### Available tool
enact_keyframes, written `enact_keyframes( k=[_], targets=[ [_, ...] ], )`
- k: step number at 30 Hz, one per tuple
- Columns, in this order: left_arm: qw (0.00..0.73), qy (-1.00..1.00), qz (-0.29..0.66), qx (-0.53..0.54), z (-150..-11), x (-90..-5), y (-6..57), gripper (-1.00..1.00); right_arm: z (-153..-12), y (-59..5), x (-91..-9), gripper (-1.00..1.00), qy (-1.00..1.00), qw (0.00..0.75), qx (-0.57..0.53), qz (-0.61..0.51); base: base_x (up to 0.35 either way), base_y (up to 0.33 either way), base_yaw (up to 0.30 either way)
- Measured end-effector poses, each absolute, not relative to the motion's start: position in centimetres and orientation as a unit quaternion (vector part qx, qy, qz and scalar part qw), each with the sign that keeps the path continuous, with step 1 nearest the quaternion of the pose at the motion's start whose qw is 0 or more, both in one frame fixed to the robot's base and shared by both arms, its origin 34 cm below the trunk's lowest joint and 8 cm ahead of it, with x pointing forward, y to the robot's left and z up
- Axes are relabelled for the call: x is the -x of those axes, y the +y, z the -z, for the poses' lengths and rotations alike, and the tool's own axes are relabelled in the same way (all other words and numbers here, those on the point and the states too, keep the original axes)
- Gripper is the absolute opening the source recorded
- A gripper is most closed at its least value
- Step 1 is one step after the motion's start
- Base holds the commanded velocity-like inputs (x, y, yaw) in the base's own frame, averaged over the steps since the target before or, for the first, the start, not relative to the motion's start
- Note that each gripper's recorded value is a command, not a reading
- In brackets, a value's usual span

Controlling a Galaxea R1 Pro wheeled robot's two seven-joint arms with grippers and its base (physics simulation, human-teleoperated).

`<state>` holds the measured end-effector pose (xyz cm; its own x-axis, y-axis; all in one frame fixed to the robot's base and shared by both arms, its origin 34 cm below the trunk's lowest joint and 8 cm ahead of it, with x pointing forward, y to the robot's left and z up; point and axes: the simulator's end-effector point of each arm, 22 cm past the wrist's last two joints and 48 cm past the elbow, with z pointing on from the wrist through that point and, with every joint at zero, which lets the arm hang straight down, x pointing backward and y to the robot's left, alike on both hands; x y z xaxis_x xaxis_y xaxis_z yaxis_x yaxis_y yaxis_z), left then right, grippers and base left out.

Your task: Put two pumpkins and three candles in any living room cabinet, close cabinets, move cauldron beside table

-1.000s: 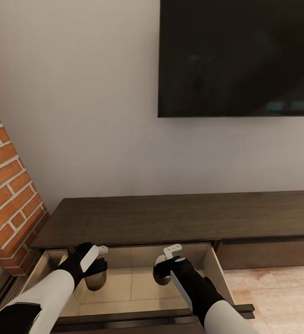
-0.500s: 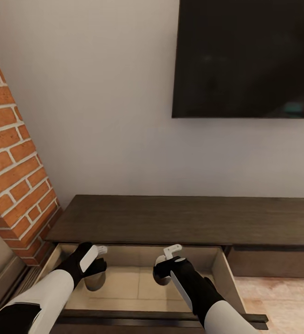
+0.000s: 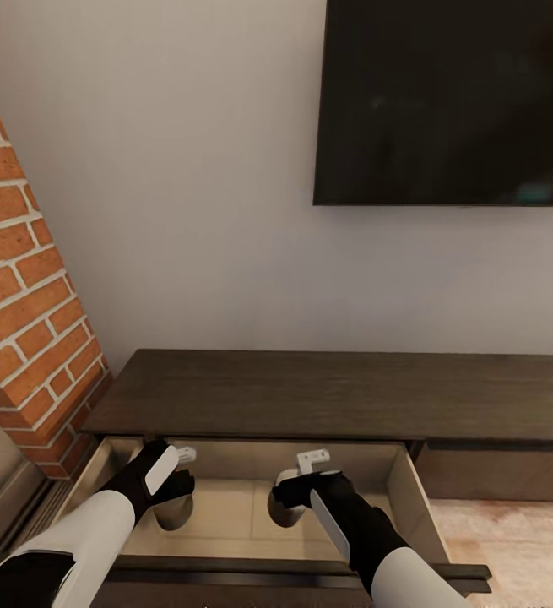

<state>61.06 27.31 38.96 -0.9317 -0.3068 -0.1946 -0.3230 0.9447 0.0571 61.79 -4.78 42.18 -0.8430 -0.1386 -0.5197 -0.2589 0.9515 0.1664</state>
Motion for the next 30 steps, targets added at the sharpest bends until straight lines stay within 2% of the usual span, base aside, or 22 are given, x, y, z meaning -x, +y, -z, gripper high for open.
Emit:
enact_keyframes(
  k=[25, 30],
  targets=[
    [0.096, 0.981, -0.044, 0.162, -33.4, -59.9, 27.5, -1.00, -36.4, -4.9, -60.4, -1.00, 0.952, 0.265, 0.117, -0.098, 0.000, 0.000, 0.000],
    [0.097, 0.981, -0.044, 0.162, -32.4, -59.6, 27.5, -1.00, -36.2, -4.6, -61.1, -1.00, 0.944, 0.291, 0.116, -0.101, 0.000, 0.000, 0.000]
  ],
)
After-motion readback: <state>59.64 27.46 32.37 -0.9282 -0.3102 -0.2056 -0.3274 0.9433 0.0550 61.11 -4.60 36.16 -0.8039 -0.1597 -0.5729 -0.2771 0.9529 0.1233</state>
